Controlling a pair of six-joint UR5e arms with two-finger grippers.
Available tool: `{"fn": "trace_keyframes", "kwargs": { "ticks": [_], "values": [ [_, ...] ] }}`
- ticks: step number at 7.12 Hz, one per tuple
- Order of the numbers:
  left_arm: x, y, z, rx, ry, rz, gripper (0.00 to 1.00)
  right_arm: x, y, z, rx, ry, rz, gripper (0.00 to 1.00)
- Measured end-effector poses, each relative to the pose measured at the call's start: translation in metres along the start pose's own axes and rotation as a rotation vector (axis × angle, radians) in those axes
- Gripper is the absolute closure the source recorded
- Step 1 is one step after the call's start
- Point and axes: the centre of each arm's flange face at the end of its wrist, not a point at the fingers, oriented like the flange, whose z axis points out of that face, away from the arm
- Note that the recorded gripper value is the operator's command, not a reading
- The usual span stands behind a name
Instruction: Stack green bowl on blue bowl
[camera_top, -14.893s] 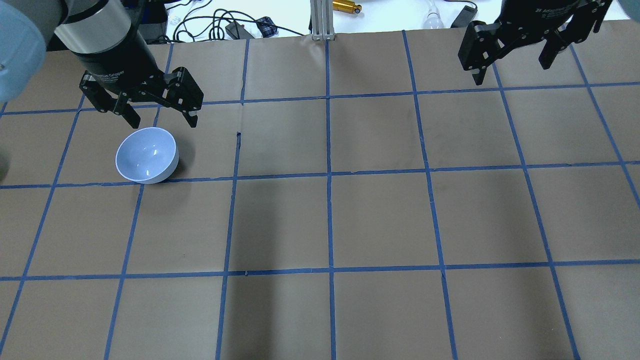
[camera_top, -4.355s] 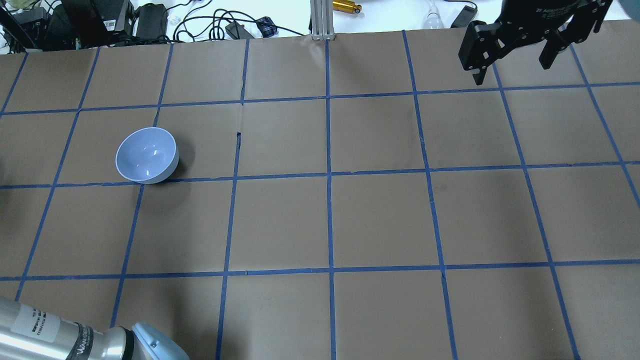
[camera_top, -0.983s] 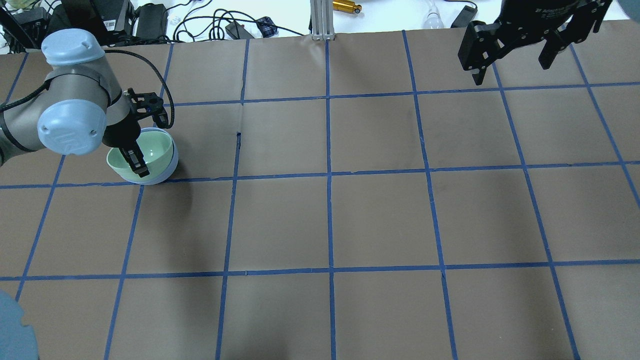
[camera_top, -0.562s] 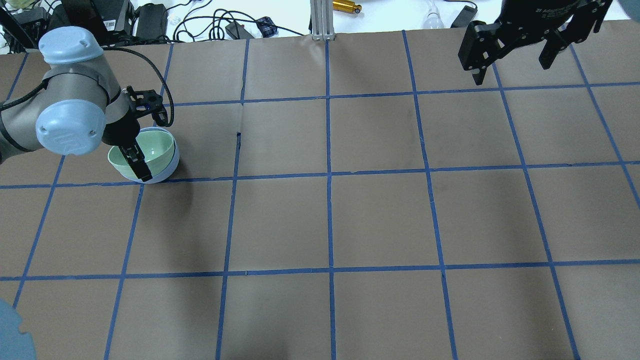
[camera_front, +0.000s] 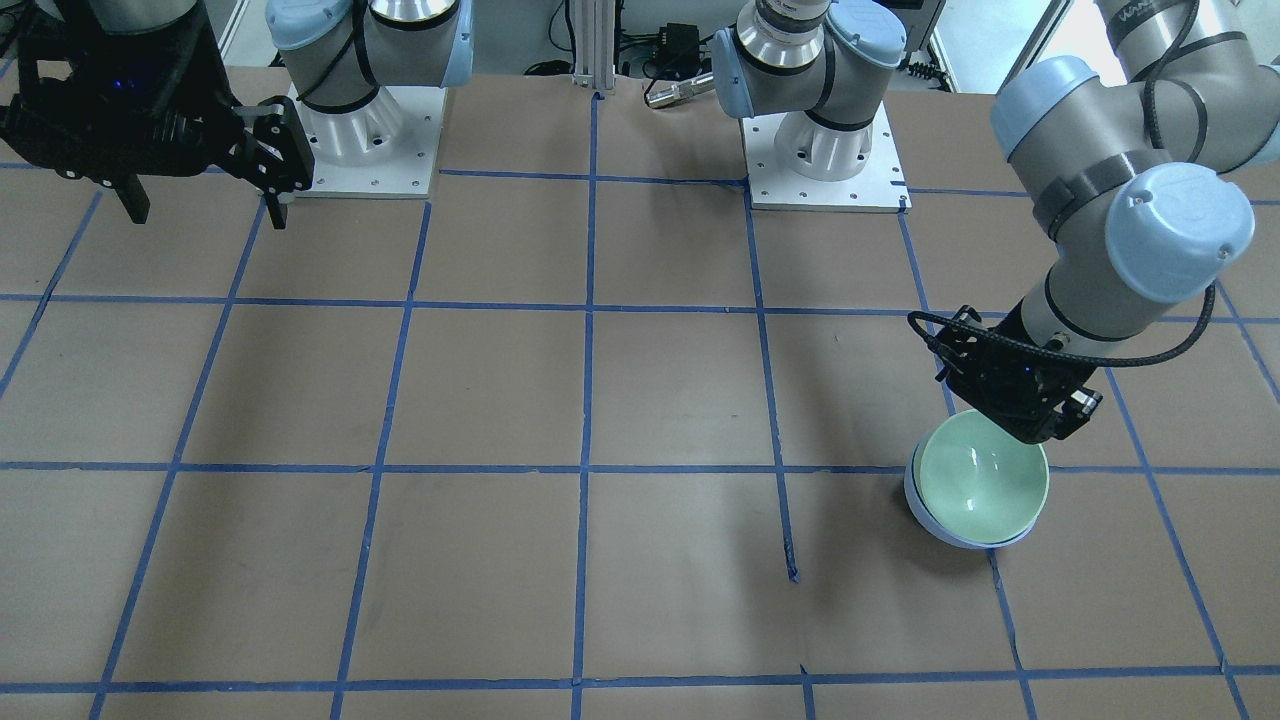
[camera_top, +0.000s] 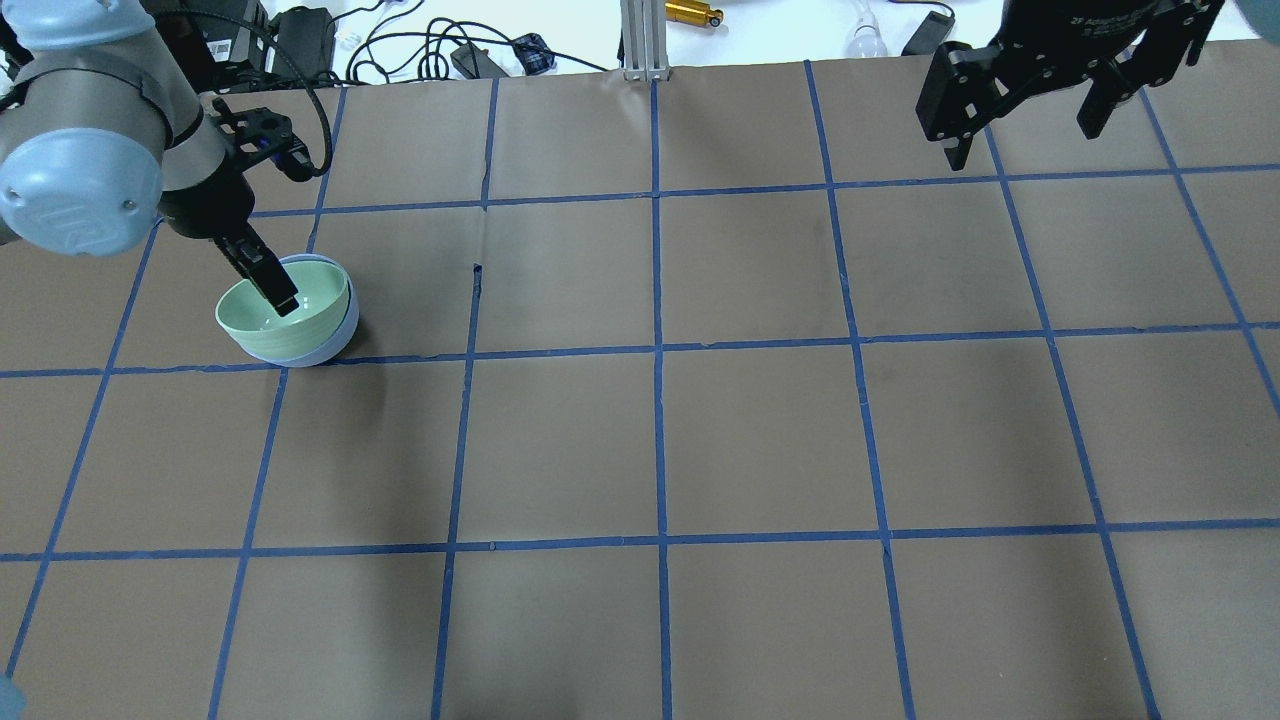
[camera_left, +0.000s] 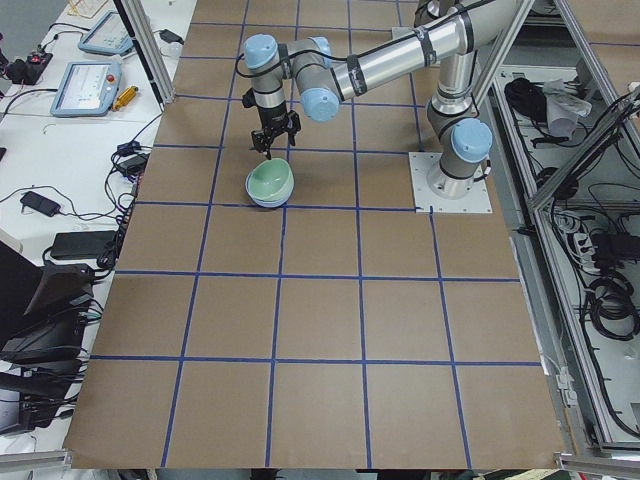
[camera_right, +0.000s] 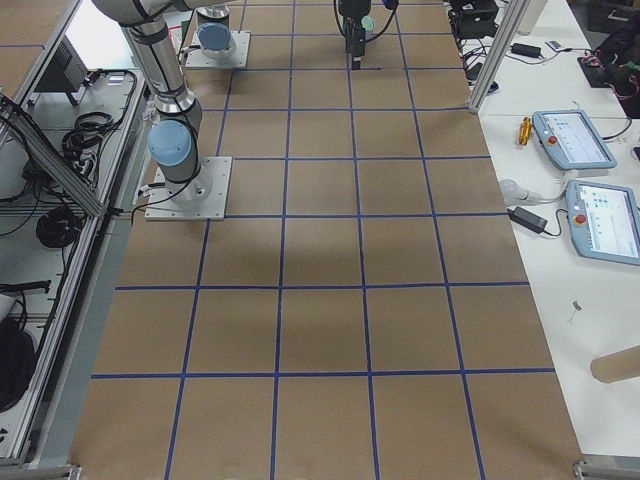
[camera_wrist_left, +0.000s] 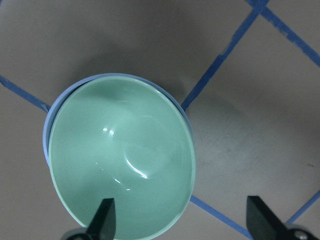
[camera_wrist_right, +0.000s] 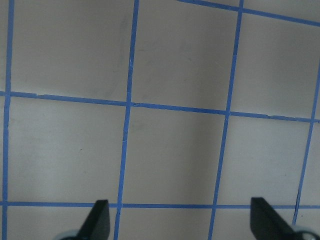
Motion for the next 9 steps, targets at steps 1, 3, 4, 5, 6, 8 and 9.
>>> {"fn": "trace_keyframes", "kwargs": {
  "ticks": [1, 3, 4, 5, 6, 8, 9],
  "values": [
    [0.007, 0.003, -0.017, 0.002, 0.017, -0.138, 0.00, 0.000, 0.000, 0.000, 0.000, 0.000, 0.000, 0.00],
    [0.032, 0.008, -0.064, 0.020, 0.031, -0.370, 0.00, 0.000, 0.000, 0.000, 0.000, 0.000, 0.000, 0.00],
    [0.048, 0.012, -0.085, 0.024, 0.046, -0.477, 0.00, 0.000, 0.000, 0.000, 0.000, 0.000, 0.000, 0.00],
    [0.060, 0.016, -0.099, 0.030, 0.052, -0.545, 0.00, 0.000, 0.000, 0.000, 0.000, 0.000, 0.000, 0.00],
    [0.071, 0.017, -0.107, 0.035, 0.066, -0.593, 0.00, 0.000, 0.000, 0.000, 0.000, 0.000, 0.001, 0.00],
    [0.105, 0.007, -0.118, 0.045, 0.077, -0.626, 0.00, 0.000, 0.000, 0.000, 0.000, 0.000, 0.001, 0.00],
    [0.123, 0.001, -0.124, 0.054, 0.071, -0.628, 0.00, 0.000, 0.000, 0.000, 0.000, 0.000, 0.000, 0.00]
  ]
}}
